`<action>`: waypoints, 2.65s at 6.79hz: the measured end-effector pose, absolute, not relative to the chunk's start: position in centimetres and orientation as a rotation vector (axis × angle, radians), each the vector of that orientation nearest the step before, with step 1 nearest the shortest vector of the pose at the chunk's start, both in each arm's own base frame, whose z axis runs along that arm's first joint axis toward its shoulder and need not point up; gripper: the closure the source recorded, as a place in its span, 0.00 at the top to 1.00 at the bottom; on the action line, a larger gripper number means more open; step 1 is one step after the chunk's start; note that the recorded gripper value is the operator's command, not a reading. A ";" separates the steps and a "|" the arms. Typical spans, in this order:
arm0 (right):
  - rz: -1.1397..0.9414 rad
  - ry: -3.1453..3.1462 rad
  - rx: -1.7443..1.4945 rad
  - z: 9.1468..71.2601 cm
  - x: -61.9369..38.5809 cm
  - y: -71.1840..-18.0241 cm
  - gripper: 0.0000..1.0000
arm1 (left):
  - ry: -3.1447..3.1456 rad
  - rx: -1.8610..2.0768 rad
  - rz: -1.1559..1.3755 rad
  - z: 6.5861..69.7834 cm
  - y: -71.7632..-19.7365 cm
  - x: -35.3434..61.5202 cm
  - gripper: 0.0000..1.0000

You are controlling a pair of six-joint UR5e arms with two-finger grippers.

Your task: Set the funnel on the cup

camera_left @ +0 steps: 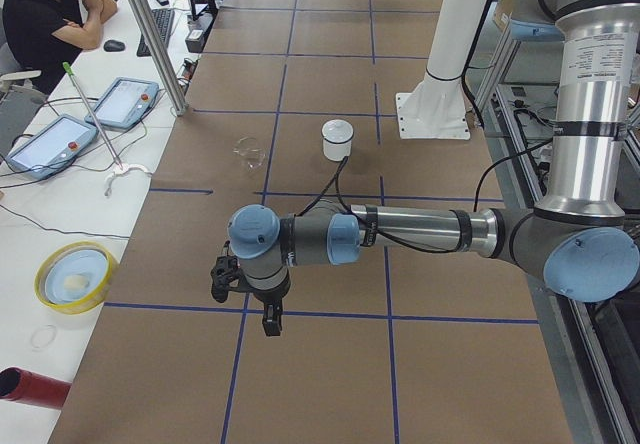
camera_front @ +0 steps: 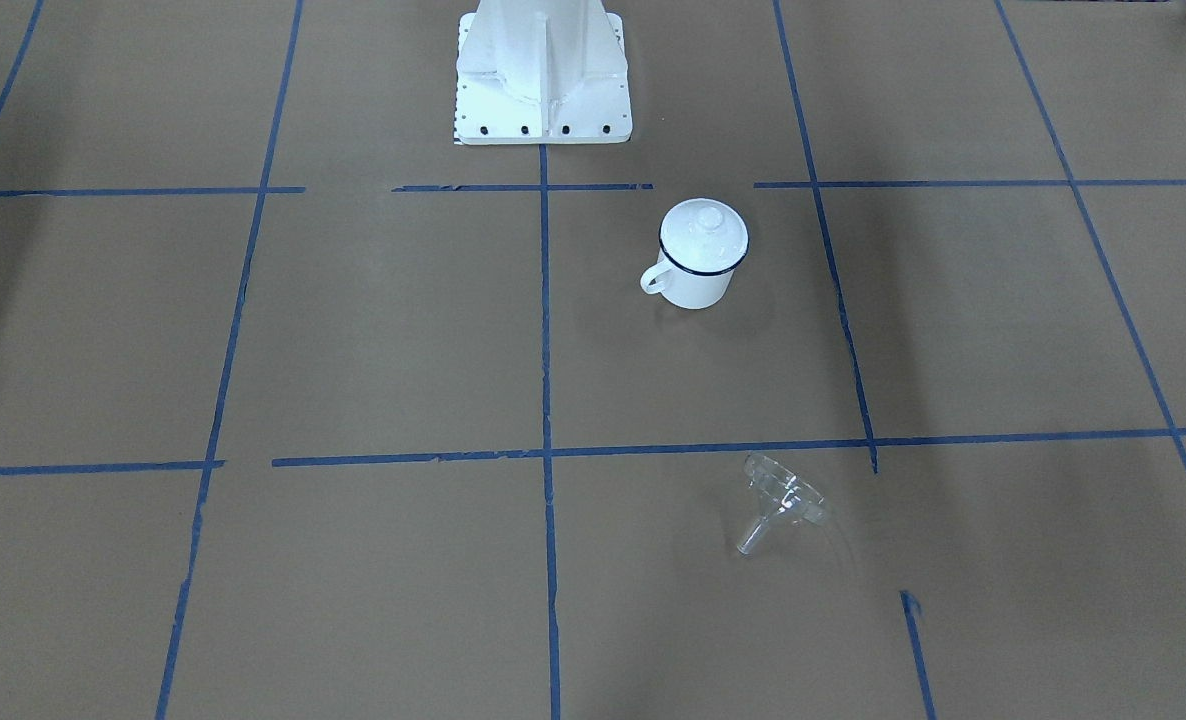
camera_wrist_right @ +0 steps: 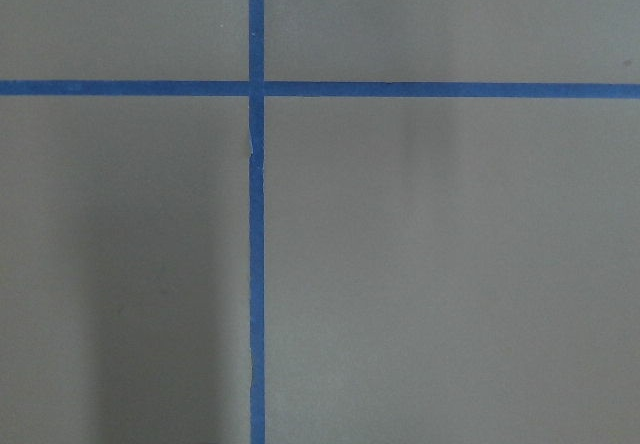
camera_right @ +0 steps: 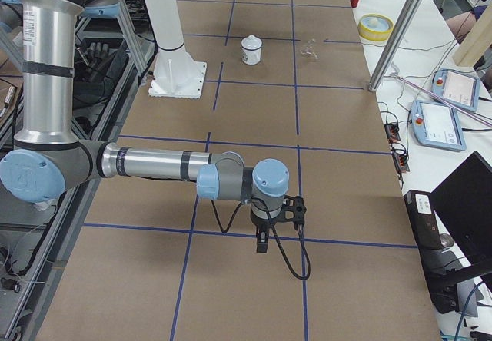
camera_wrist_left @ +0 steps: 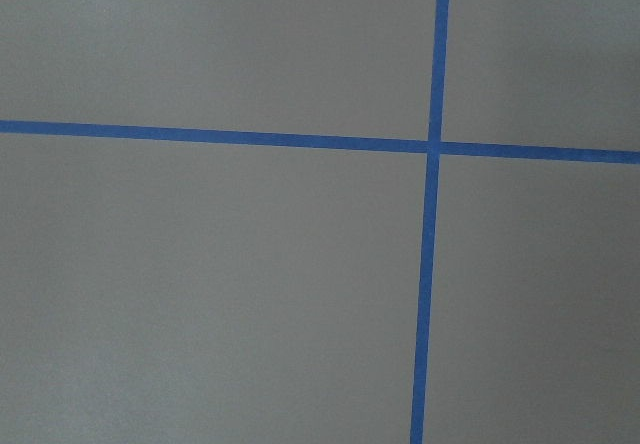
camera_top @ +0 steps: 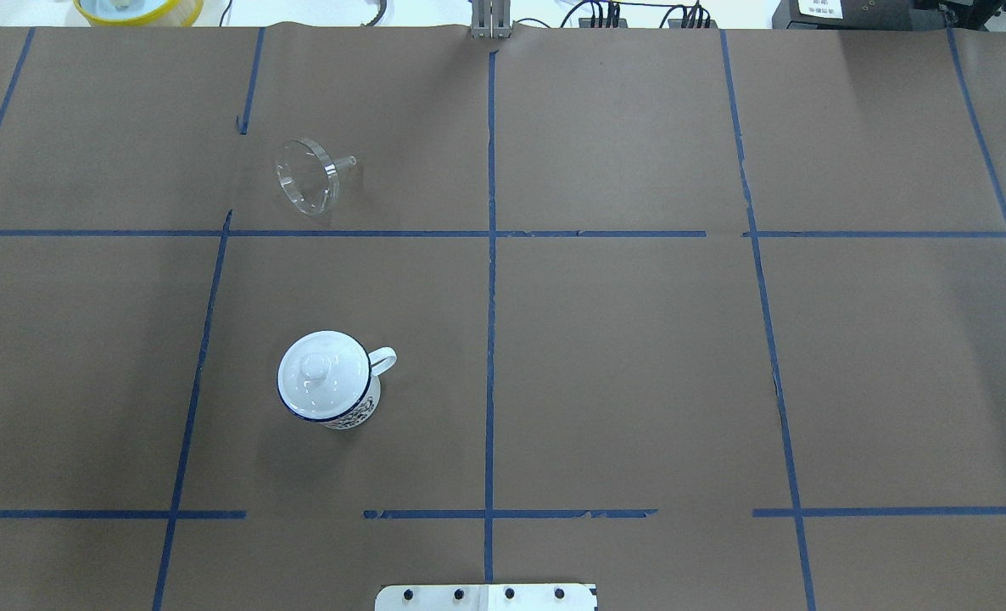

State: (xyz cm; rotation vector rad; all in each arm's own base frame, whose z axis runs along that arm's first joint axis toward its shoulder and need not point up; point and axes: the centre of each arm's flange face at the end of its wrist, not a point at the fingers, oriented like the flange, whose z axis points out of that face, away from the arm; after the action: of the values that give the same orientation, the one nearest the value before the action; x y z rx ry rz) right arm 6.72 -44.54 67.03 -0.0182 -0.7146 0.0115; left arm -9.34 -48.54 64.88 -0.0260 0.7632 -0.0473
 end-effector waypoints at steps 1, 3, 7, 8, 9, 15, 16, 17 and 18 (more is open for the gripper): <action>0.012 -0.715 -0.018 67.0 6.7 -44.5 1.00 | 0.766 -0.018 -0.039 64.9 -48.6 -9.3 1.00; 0.012 -0.715 -0.018 67.0 6.7 -44.5 1.00 | 0.769 0.002 -0.017 64.9 -48.4 -9.1 1.00; 0.012 -0.715 -0.019 67.1 6.7 -44.5 1.00 | 0.761 0.013 -0.010 64.7 -48.2 -9.1 1.00; 0.012 -0.715 -0.019 67.1 6.7 -44.5 1.00 | 0.762 0.022 -0.003 64.6 -48.2 -9.0 1.00; 0.012 -0.715 -0.019 67.1 6.7 -44.5 1.00 | 0.764 0.054 0.019 64.2 -48.6 -8.5 1.00; 0.011 -0.715 -0.018 67.0 6.7 -44.5 1.00 | 0.831 0.107 -0.082 50.6 -49.9 4.7 1.00; 0.011 -0.715 -0.018 67.0 6.7 -44.5 1.00 | 0.857 0.084 -0.122 46.7 -49.5 8.9 1.00; 0.012 -0.715 -0.018 67.0 6.7 -44.5 1.00 | 0.892 0.055 -0.178 42.5 -49.5 13.1 1.00; 0.011 -0.715 -0.018 67.0 6.7 -44.5 1.00 | 0.935 0.009 -0.241 37.9 -49.7 18.2 0.98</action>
State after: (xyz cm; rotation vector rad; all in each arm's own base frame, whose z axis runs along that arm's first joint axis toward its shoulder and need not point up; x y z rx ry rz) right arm 6.71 -44.54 67.02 -0.0180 -0.7147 0.0114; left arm 18.17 -49.65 37.87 0.0095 0.9347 -0.2407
